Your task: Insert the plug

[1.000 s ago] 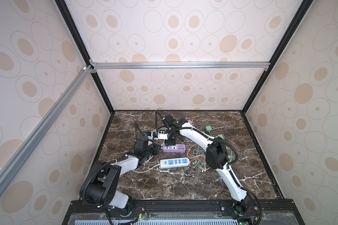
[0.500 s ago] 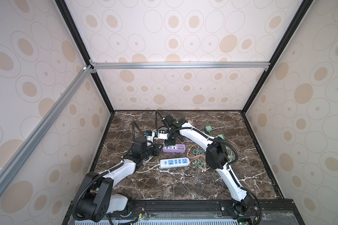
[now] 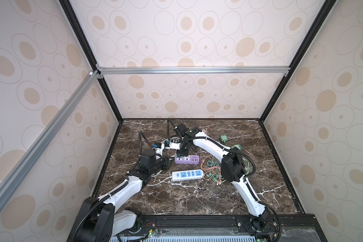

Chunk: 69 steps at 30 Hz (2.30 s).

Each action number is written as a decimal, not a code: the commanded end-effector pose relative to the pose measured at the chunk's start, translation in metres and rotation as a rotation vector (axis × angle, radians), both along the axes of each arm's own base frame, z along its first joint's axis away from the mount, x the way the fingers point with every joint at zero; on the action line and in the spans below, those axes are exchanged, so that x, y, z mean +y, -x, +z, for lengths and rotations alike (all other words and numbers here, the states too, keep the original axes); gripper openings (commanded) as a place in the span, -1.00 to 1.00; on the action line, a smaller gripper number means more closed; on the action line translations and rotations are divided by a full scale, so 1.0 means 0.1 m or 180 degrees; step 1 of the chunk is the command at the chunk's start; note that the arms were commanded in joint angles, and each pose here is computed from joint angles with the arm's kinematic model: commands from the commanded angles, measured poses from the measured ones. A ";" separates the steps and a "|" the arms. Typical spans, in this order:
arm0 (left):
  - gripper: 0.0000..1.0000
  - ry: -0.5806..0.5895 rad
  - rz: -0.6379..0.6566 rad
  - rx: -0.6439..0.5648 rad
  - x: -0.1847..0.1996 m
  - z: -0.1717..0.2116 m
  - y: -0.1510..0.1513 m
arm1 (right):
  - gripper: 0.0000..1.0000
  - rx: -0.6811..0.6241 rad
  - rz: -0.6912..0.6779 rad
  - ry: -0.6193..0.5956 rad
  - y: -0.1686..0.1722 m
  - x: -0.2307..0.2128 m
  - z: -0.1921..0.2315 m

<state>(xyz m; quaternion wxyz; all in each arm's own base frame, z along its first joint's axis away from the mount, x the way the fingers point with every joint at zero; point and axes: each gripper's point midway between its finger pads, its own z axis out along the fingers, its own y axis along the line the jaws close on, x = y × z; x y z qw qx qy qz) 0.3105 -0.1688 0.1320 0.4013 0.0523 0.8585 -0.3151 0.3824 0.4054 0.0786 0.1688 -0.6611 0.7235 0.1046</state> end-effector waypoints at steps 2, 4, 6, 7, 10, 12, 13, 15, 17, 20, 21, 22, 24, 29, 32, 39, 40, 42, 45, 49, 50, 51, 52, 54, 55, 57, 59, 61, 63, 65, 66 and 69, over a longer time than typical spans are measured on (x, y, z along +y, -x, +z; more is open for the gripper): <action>-0.10 -0.0036 0.0019 -0.0070 0.02 0.14 0.02 | -0.44 0.0009 -0.0053 -0.0168 0.04 0.06 0.20; -0.06 -0.0051 0.0041 -0.0076 0.03 0.17 0.02 | -0.39 0.0012 -0.0068 -0.0208 0.05 0.07 0.26; 0.00 -0.0061 0.0054 -0.0091 0.04 0.20 0.02 | -0.31 0.0005 -0.0089 -0.0225 0.04 0.06 0.29; 0.04 -0.0060 0.0065 -0.0111 0.05 0.22 0.02 | -0.27 -0.0001 -0.0094 -0.0237 0.04 0.07 0.32; 0.14 -0.0048 0.0079 -0.0151 0.06 0.26 0.03 | -0.20 -0.0010 -0.0111 -0.0263 0.05 0.07 0.37; 0.16 -0.0051 0.0095 -0.0168 0.07 0.28 0.03 | -0.16 -0.0007 -0.0127 -0.0267 0.05 0.06 0.39; 0.17 -0.0053 0.0097 -0.0165 0.07 0.28 0.04 | -0.13 -0.0013 -0.0137 -0.0276 0.05 0.06 0.40; 0.18 -0.0055 0.0097 -0.0177 0.07 0.30 0.04 | -0.09 -0.0007 -0.0148 -0.0278 0.06 0.06 0.42; 0.19 -0.0050 0.0094 -0.0184 0.07 0.31 0.04 | -0.05 -0.0004 -0.0177 -0.0284 0.06 0.05 0.44; 0.22 -0.0057 0.0111 -0.0207 0.08 0.34 0.04 | -0.04 0.0003 -0.0202 -0.0275 0.07 0.02 0.46; 0.23 -0.0056 0.0113 -0.0215 0.09 0.35 0.04 | -0.01 0.0010 -0.0206 -0.0269 0.08 0.02 0.46; 0.24 -0.0064 0.0113 -0.0221 0.09 0.36 0.04 | 0.01 0.0016 -0.0217 -0.0266 0.09 0.00 0.47; 0.26 -0.0072 0.0113 -0.0232 0.09 0.38 0.03 | 0.07 0.0036 -0.0229 -0.0266 0.11 -0.02 0.48; 0.26 -0.0079 0.0113 -0.0243 0.09 0.40 0.02 | 0.15 0.0093 -0.0262 -0.0231 0.16 -0.07 0.47; 0.26 -0.0084 0.0105 -0.0249 0.08 0.42 0.02 | 0.23 0.0140 -0.0312 -0.0205 0.19 -0.11 0.47; 0.26 -0.0090 0.0098 -0.0274 0.08 0.47 0.00 | 0.32 0.0355 -0.0423 -0.0298 0.26 -0.16 0.49; 0.27 -0.0086 0.0092 -0.0281 0.08 0.48 0.00 | 0.33 0.0366 -0.0429 -0.0300 0.27 -0.17 0.48; 0.27 -0.0087 0.0084 -0.0279 0.07 0.49 0.01 | 0.33 0.0398 -0.0443 -0.0287 0.29 -0.18 0.46; 0.27 -0.0084 0.0085 -0.0291 0.08 0.51 0.02 | 0.34 0.0439 -0.0498 -0.0262 0.31 -0.23 0.44; 0.28 -0.0083 0.0071 -0.0302 0.07 0.54 0.02 | 0.35 0.0512 -0.0536 -0.0283 0.37 -0.29 0.44; 0.28 -0.0083 0.0071 -0.0302 0.07 0.54 0.02 | 0.35 0.0514 -0.0539 -0.0290 0.38 -0.31 0.44; 0.28 -0.0083 0.0071 -0.0309 0.07 0.55 0.02 | 0.35 0.0519 -0.0547 -0.0288 0.39 -0.33 0.44; 0.28 -0.0084 0.0068 -0.0309 0.07 0.55 0.02 | 0.36 0.0523 -0.0548 -0.0304 0.41 -0.34 0.45; 0.28 -0.0082 0.0061 -0.0316 0.07 0.56 0.02 | 0.36 0.0546 -0.0551 -0.0323 0.44 -0.36 0.47; 0.28 -0.0082 0.0064 -0.0324 0.07 0.57 0.02 | 0.36 0.0559 -0.0559 -0.0329 0.45 -0.38 0.48; 0.28 -0.0077 0.0064 -0.0321 0.07 0.58 0.02 | 0.36 0.0575 -0.0570 -0.0352 0.47 -0.41 0.51; 0.28 -0.0080 0.0076 -0.0333 0.08 0.59 0.02 | 0.37 0.0605 -0.0592 -0.0388 0.49 -0.45 0.54; 0.29 -0.0080 0.0077 -0.0333 0.08 0.59 0.03 | 0.38 0.0659 -0.0592 -0.0462 0.54 -0.48 0.58; 0.29 -0.0081 0.0085 -0.0328 0.08 0.58 0.02 | 0.39 0.0692 -0.0601 -0.0525 0.56 -0.51 0.61; 0.29 -0.0077 0.0089 -0.0330 0.08 0.59 0.02 | 0.39 0.0719 -0.0618 -0.0552 0.59 -0.56 0.65; 0.29 -0.0076 0.0088 -0.0335 0.08 0.60 0.02 | 0.39 0.0721 -0.0628 -0.0555 0.60 -0.58 0.66; 0.30 -0.0073 0.0105 -0.0351 0.09 0.62 0.02 | 0.39 0.0671 -0.0735 -0.0605 0.57 -0.67 0.72</action>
